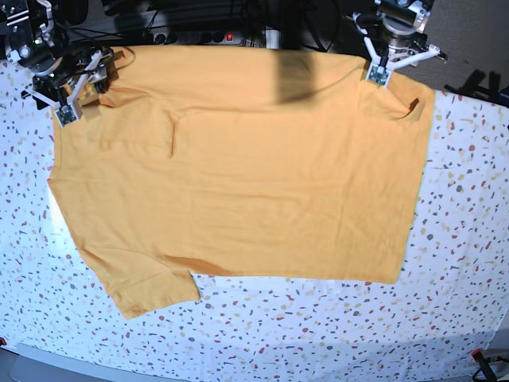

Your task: Fold the T-shirt properly

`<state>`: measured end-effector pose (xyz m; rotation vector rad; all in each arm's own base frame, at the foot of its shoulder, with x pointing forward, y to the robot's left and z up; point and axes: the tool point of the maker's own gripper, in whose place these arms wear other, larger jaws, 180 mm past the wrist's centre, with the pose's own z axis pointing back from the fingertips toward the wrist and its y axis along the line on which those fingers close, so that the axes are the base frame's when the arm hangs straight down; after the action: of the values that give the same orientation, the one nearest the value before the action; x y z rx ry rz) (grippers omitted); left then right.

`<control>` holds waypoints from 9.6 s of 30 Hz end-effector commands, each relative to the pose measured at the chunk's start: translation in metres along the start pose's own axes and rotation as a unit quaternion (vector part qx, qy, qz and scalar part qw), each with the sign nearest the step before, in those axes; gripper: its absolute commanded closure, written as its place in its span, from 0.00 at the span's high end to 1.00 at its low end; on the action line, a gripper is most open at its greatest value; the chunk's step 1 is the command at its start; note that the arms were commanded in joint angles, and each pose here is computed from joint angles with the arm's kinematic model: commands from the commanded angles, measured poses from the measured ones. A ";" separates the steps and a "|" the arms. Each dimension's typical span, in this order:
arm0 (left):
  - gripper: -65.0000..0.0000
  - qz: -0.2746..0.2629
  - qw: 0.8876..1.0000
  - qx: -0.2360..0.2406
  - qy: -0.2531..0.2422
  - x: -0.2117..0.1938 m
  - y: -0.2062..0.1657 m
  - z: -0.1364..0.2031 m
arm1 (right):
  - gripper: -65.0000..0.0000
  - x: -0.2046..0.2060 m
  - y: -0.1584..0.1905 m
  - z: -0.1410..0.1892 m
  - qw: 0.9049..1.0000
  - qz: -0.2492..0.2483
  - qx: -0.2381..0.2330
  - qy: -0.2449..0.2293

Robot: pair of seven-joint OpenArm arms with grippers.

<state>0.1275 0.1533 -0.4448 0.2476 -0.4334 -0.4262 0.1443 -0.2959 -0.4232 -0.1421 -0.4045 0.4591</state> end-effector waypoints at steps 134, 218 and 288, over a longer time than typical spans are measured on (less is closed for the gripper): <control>0.29 0.264 0.932 -0.083 -0.234 0.305 0.231 -0.134 | 0.65 0.221 -0.023 0.138 0.926 -0.091 0.001 -0.367; 0.00 0.227 0.948 -0.120 -0.189 0.301 0.187 -0.143 | 0.07 0.226 -0.177 -0.098 0.964 -0.243 -0.042 -0.099; 0.00 0.058 0.965 -0.168 -0.193 0.284 0.182 -0.026 | 0.00 0.212 -0.192 0.031 0.974 -0.046 -0.134 -0.179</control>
<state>0.4212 0.1837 -0.3323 -0.2135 -0.6776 -0.4294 0.3736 -0.3597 -0.3022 -0.2681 -0.7699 0.3387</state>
